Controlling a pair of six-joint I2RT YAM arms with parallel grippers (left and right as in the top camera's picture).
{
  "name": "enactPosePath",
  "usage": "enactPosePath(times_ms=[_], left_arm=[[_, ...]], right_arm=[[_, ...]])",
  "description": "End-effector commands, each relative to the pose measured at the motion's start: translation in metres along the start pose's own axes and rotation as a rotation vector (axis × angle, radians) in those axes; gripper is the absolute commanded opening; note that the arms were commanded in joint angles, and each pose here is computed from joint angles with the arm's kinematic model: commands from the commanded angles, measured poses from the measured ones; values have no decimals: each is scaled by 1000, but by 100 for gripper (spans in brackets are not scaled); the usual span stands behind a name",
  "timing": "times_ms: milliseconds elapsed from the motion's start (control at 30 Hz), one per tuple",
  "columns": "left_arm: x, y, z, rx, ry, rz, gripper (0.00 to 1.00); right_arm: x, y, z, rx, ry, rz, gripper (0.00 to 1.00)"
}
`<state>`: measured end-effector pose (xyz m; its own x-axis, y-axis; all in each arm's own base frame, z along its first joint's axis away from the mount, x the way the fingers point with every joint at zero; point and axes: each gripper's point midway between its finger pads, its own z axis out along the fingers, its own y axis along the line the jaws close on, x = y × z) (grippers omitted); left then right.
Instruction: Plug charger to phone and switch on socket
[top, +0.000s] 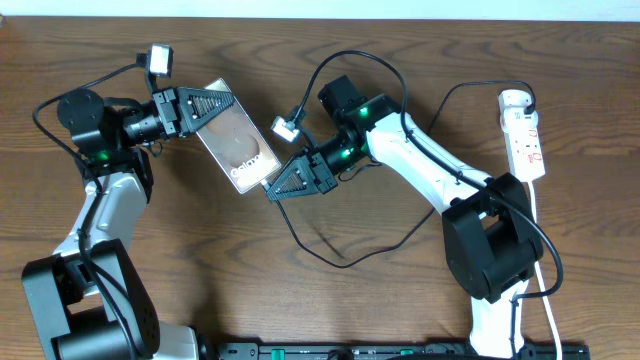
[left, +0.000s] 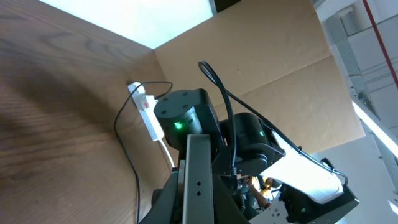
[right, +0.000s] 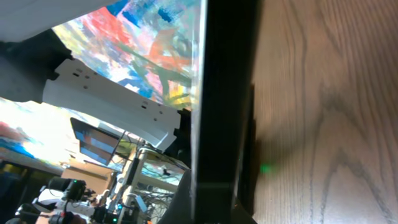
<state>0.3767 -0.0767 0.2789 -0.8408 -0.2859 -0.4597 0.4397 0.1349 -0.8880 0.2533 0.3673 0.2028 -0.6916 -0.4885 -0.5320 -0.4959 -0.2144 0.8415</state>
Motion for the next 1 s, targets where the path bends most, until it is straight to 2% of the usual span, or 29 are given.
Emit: enactPosePath(times_ms=[0,967], left_arm=[[2,-3,0,3,7,19,7],[7,1,2,4,12,-28,8]], right_arm=[[-7,14,-1,-61,-25,-13,1],[-6,9,0,-33,-15,-21,1]])
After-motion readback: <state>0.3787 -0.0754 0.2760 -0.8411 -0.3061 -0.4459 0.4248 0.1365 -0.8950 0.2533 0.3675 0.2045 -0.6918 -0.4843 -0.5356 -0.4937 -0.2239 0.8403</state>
